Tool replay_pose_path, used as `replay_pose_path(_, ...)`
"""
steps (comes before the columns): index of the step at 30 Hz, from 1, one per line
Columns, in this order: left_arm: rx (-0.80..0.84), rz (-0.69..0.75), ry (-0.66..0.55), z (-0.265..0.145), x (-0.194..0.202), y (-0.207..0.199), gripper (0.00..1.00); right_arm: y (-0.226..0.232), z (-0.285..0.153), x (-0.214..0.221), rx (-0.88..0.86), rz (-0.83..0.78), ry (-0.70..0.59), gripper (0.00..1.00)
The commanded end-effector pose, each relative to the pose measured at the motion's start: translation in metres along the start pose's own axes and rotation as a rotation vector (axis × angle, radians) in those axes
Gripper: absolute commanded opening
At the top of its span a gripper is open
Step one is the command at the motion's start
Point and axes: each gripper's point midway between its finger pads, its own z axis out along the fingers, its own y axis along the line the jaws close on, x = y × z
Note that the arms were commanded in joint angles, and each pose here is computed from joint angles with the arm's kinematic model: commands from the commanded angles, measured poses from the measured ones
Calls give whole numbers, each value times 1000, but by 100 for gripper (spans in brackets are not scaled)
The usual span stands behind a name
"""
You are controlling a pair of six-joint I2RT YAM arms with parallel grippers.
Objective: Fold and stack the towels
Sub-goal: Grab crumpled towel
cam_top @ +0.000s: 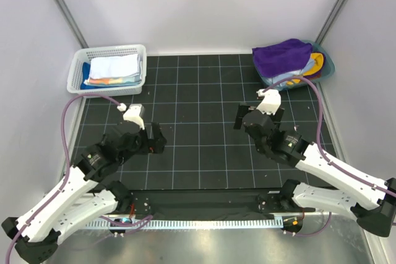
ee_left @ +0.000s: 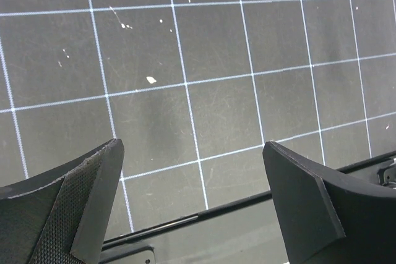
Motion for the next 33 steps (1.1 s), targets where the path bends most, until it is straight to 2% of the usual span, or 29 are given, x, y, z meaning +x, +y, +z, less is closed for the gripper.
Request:
replay_pose_path(1,44,13,-1,0,-3,-9,100,4,1,-11,2,22,-34,100)
replay_pose_path(5,57,12,-4,0,-3,-11,100,8,3,-15,17,4,-25,100)
replay_pose_path(9,57,11,-6,-1,-3,-10,100,22,20,-38,28,-37,8,100)
replay_pose_path(10,57,12,-7,-1,-3,-10,100,25,34,-34,41,-78,45,100)
replay_pose_path(12,55,11,-12,-2,-4,-9,100,13,61,-58,72,-10,50,100)
replay_pose_path(13,54,9,-13,-2,-4,-9,100,15,82,-51,61,-20,104,100)
replay_pose_path(15,53,6,-26,-4,-6,-8,100,-4,111,-81,128,37,73,100)
replay_pose_path(17,48,5,-29,-4,-6,-7,100,-15,145,-81,190,27,109,100)
replay_pose_path(18,43,3,-33,-4,-7,-6,100,-28,157,-108,221,72,71,100)
replay_pose_path(20,42,3,-32,-4,-7,-6,99,-39,187,-108,261,93,89,99)
replay_pose_path(21,38,2,-33,-4,-7,-5,100,-49,197,-128,277,127,53,98)
replay_pose_path(23,36,2,-34,-4,-7,-5,100,-60,215,-134,313,147,41,97)
replay_pose_path(27,31,-2,-42,-5,-8,-4,99,-91,266,-123,411,182,73,94)
replay_pose_path(33,21,-2,-41,-5,-8,-2,100,-114,308,-106,452,247,79,92)
